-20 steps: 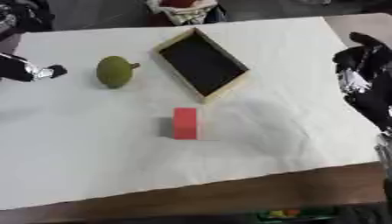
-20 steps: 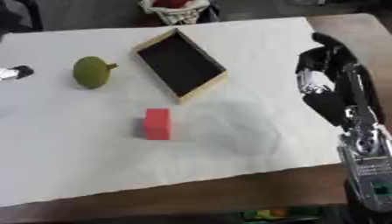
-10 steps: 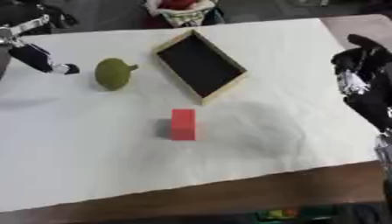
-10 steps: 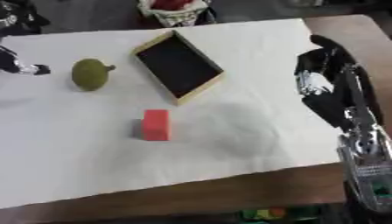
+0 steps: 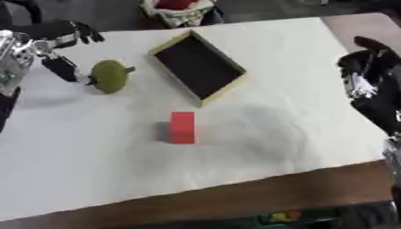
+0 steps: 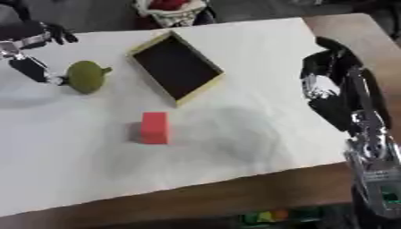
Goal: Pick up objects on the table and place them in the box.
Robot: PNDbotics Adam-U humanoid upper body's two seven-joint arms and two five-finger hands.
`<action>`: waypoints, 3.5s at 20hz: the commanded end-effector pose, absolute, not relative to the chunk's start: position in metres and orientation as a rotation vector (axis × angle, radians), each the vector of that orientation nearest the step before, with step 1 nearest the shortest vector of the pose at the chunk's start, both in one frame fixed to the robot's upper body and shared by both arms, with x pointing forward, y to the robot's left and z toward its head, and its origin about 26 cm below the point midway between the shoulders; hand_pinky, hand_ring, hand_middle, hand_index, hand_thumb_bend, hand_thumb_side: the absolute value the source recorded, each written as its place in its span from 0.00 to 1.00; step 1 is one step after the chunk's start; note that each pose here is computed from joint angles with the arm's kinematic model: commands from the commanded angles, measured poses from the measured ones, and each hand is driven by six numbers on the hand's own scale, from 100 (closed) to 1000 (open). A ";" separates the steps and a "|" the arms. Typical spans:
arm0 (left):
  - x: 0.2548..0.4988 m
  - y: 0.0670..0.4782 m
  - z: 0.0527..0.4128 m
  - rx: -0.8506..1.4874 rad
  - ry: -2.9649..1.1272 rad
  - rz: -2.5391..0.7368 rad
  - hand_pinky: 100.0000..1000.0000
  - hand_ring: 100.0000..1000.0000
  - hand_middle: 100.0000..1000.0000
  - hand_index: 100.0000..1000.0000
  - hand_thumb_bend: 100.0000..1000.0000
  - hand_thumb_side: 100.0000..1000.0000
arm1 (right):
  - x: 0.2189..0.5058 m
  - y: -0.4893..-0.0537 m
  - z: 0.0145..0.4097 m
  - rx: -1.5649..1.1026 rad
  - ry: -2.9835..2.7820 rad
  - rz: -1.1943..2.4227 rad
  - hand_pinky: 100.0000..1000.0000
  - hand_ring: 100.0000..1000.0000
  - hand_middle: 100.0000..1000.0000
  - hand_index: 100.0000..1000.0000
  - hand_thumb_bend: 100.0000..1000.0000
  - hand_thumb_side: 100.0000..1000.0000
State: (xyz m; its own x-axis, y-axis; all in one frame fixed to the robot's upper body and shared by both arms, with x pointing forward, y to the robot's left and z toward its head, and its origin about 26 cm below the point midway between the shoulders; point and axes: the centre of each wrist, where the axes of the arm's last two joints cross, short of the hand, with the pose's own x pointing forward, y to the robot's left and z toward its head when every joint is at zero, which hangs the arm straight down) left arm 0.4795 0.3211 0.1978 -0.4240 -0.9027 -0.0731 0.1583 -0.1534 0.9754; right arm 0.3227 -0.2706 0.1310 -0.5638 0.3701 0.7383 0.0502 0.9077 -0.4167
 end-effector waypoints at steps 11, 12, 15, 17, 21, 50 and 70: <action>0.488 0.313 0.193 1.061 -1.258 -1.676 0.69 0.61 0.62 0.77 0.44 0.00 | 0.326 -0.269 0.141 -0.286 -2.170 0.462 0.68 0.68 0.59 0.87 0.00 0.39; 0.488 0.312 0.193 1.095 -1.277 -1.671 0.69 0.61 0.62 0.77 0.44 0.00 | 0.326 -0.269 0.141 -0.285 -2.170 0.462 0.68 0.68 0.59 0.87 0.00 0.39; 0.488 0.311 0.190 1.140 -1.296 -1.671 0.69 0.61 0.62 0.77 0.44 0.00 | 0.326 -0.269 0.141 -0.285 -2.170 0.462 0.68 0.68 0.59 0.87 0.00 0.39; 0.488 0.311 0.191 1.152 -1.307 -1.669 0.56 0.44 0.41 0.58 0.38 0.00 | 0.326 -0.269 0.140 -0.284 -2.168 0.461 0.68 0.68 0.59 0.87 0.00 0.39; 0.487 0.304 0.232 1.248 -1.492 -1.638 0.56 0.44 0.41 0.58 0.38 0.00 | 0.326 -0.269 0.140 -0.285 -2.168 0.462 0.68 0.68 0.59 0.87 0.00 0.39; 0.494 0.244 0.212 1.247 -1.733 -1.445 0.78 0.78 0.81 0.91 0.37 0.17 | 0.332 -0.253 0.151 -0.202 -2.208 0.515 0.68 0.68 0.58 0.87 0.00 0.38; 0.443 0.255 0.231 0.907 -1.739 -1.997 0.76 0.73 0.76 0.89 0.48 0.42 | 0.330 -0.261 0.144 -0.247 -2.183 0.490 0.68 0.68 0.58 0.87 0.00 0.39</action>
